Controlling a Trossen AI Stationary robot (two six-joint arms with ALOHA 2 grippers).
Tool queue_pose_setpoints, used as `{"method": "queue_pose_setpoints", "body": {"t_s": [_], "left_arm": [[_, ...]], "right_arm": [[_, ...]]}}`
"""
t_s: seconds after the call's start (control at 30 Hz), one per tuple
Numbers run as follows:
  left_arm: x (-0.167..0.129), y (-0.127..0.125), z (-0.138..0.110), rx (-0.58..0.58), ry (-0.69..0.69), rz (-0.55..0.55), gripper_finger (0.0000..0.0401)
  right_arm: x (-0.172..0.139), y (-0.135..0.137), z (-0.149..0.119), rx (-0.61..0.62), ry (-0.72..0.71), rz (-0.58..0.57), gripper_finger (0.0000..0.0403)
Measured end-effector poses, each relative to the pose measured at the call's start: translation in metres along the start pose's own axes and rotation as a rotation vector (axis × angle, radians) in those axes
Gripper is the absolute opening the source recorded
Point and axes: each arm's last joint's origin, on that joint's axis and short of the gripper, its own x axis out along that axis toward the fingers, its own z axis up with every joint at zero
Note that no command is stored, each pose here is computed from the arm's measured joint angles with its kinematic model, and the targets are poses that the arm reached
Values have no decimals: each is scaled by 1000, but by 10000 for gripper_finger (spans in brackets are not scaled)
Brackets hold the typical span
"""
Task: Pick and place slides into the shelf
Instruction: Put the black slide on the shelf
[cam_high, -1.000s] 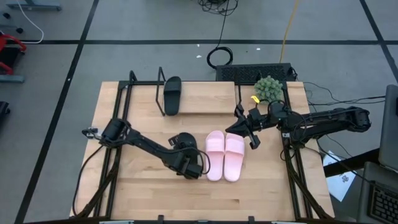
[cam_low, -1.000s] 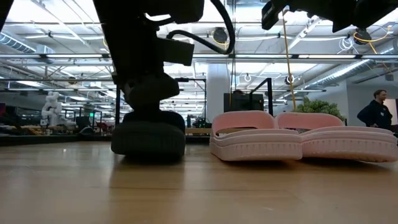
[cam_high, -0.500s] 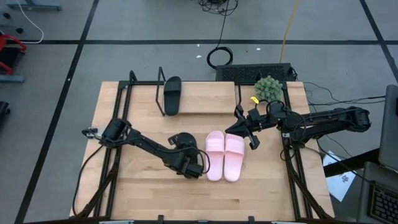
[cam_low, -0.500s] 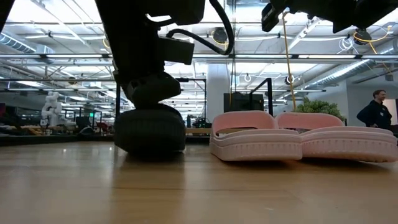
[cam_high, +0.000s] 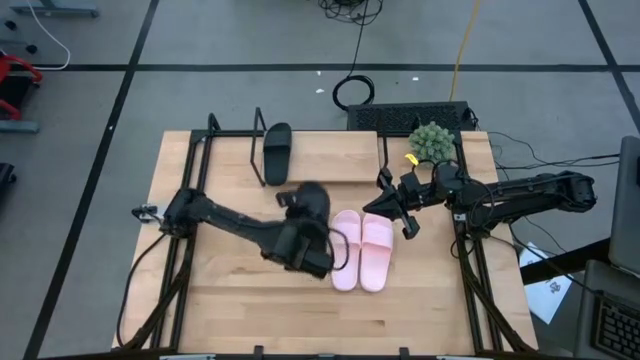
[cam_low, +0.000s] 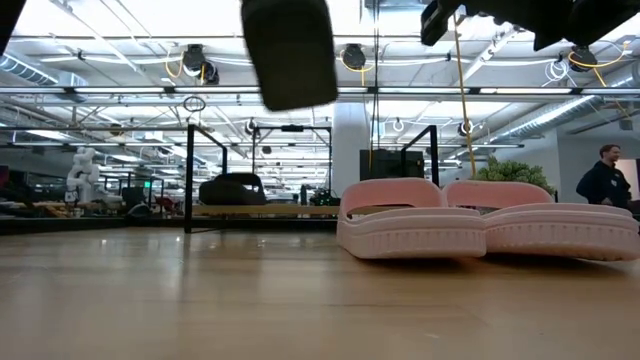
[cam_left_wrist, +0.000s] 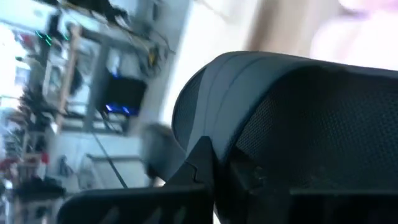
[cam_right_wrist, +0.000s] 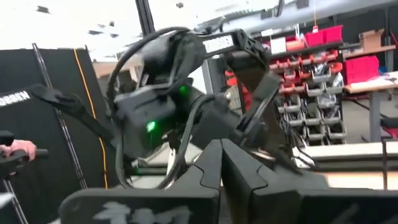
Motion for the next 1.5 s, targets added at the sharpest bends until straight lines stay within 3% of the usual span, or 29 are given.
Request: {"method": "queue_pose_setpoints", "body": {"t_s": [0.3, 0.53, 0.67, 0.77, 0.87, 1.0, 1.23, 1.5], "left_arm": [[57, 84, 15, 108, 98, 147, 0], [113, 116, 40, 148, 40, 53, 0], [148, 122, 37, 207, 54, 41, 0], [177, 121, 29, 192, 58, -34, 0], [198, 119, 16, 249, 124, -15, 0], [223, 118, 9, 183, 79, -63, 0], [250, 123, -2, 155, 60, -46, 0], [257, 130, -6, 126, 65, -69, 0]], "right_arm": [[-1, 3, 14, 13, -151, -5, 0], [-2, 0, 15, -11, -178, -89, 0], [-3, -3, 16, -18, -183, -100, 0], [-5, -8, 18, -26, -189, -125, 0], [-8, -15, 20, -50, -194, -161, 0], [-14, -27, 24, -78, -206, -221, 0], [-23, -41, 28, -92, -223, -296, 0], [-29, -50, 32, -106, -232, -345, 0]]}}
